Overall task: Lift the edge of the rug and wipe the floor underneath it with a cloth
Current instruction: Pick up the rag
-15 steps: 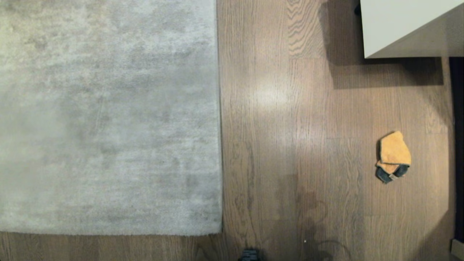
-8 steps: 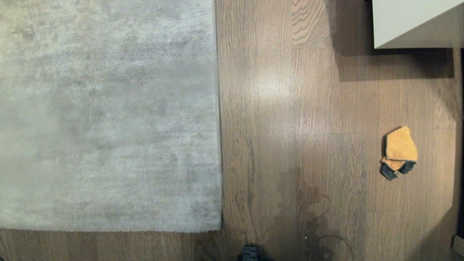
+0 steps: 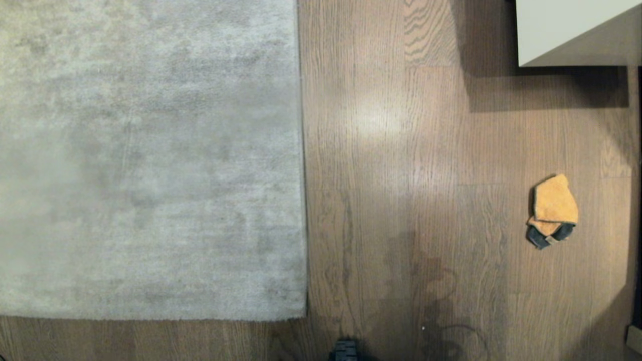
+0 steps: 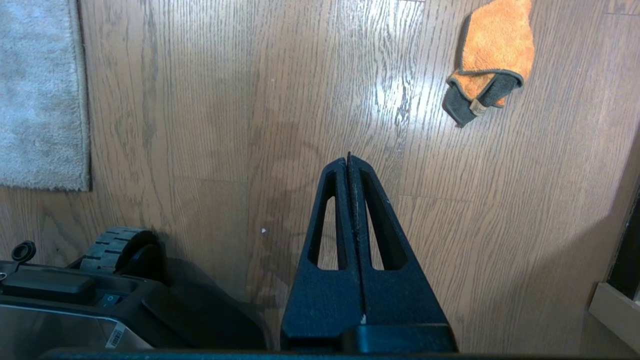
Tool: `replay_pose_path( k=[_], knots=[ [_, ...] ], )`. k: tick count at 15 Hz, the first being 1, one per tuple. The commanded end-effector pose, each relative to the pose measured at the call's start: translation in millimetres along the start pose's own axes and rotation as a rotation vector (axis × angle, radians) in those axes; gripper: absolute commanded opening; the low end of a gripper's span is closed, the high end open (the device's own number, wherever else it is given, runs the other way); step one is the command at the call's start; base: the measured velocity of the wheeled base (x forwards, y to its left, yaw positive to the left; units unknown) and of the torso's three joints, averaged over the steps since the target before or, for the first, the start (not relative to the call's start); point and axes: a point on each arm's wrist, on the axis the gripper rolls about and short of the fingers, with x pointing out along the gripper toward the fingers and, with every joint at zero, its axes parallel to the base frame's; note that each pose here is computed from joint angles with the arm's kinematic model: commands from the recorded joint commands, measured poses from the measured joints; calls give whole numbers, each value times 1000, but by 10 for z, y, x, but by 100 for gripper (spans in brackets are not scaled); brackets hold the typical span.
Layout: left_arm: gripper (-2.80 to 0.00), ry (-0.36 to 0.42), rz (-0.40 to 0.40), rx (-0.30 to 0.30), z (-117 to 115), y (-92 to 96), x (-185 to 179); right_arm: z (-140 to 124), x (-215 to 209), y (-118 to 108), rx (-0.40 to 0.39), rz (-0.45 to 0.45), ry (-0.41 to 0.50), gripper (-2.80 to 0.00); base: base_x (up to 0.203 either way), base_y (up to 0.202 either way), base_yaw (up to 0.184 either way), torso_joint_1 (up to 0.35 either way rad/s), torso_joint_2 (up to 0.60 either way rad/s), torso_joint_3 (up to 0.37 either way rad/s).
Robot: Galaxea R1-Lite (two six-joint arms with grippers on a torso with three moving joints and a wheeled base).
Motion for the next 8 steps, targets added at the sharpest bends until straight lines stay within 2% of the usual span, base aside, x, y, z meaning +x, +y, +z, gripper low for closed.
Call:
replay_pose_path(
  k=[1,8],
  knots=[
    [-280,1,0,0,-1,0,0,0,1,0,-1,2,2,-280,0,0,0,7,-1,-96],
    [-280,0,0,0,0,0,0,0,1,0,-1,2,2,-280,0,0,0,3,2,-182]
  ],
)
